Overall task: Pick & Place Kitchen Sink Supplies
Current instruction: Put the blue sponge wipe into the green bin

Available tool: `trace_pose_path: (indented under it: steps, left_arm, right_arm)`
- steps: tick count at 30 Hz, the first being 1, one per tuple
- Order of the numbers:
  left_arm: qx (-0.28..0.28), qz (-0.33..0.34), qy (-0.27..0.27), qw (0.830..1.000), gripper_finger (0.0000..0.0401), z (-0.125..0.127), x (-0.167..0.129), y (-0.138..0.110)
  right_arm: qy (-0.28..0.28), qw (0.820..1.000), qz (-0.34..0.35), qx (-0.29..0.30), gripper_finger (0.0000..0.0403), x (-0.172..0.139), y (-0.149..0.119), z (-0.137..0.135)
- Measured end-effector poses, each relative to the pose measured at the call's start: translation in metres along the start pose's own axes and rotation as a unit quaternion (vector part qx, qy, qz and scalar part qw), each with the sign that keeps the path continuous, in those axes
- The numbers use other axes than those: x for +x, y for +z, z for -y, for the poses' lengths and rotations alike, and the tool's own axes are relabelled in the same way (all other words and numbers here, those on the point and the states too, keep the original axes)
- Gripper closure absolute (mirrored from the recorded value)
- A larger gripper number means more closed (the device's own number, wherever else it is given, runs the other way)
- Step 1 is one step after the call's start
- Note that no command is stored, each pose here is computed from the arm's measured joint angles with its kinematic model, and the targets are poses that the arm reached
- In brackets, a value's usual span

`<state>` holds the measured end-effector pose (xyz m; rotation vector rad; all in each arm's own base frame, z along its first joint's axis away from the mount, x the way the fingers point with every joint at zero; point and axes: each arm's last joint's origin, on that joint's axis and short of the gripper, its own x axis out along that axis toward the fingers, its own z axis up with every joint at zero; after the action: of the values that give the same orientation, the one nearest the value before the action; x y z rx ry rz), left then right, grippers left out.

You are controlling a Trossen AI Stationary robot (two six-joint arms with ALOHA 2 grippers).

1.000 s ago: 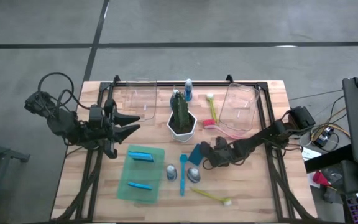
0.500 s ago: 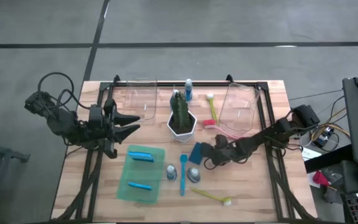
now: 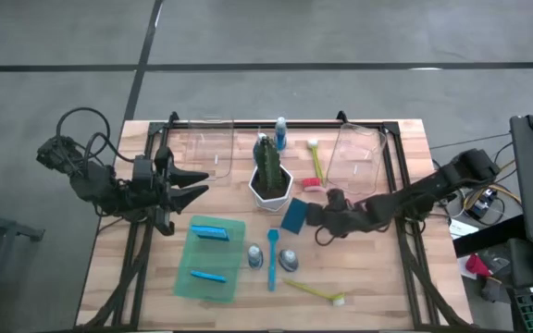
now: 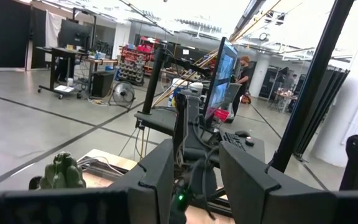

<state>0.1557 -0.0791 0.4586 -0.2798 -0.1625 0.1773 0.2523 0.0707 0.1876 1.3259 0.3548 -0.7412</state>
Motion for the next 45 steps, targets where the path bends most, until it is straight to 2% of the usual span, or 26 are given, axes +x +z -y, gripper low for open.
trace_pose_path:
  steps: [6,9,16,21,27,31,33,36,45]
  left_arm:
    - [-0.004,0.000,0.001,1.000,0.0279,0.000,0.000,0.000]
    - [-0.026,0.000,0.001,1.000,0.0279,0.000,0.000,0.000]
    - [-0.074,-0.001,-0.002,0.997,0.0279,0.000,0.000,0.000]
    - [-0.103,0.000,-0.002,0.995,0.0279,-0.001,-0.001,0.001]
    - [-0.101,-0.010,-0.040,0.994,0.0279,0.002,-0.001,0.001]
    - [-0.099,-0.014,-0.042,0.994,0.0279,0.002,-0.001,0.000]
    - [-0.075,-0.026,-0.047,0.996,0.0279,0.001,-0.001,-0.003]
    - [-0.034,-0.058,-0.046,0.997,0.0279,0.000,-0.002,-0.011]
    - [-0.037,-0.083,-0.035,0.995,0.0279,0.000,-0.001,-0.018]
  right_arm:
    - [0.040,0.998,-0.006,-0.039,0.0395,-0.019,0.008,-0.011]
    - [0.066,0.996,-0.008,-0.066,0.0395,-0.030,0.012,-0.020]
    - [0.117,0.984,-0.004,-0.131,0.0395,-0.050,0.015,-0.055]
    - [0.117,0.973,-0.006,-0.198,0.0395,-0.062,0.011,-0.079]
    - [0.149,0.954,0.018,-0.258,0.0394,-0.074,0.003,-0.118]
    - [0.167,0.937,0.051,-0.304,0.0394,-0.081,0.000,-0.149]
    - [0.174,0.926,0.077,-0.327,0.0394,-0.085,0.000,-0.166]
    - [0.175,0.907,0.117,-0.363,0.0394,-0.089,-0.003,-0.190]
    - [0.157,0.862,0.211,-0.433,0.0394,-0.095,-0.008,-0.241]
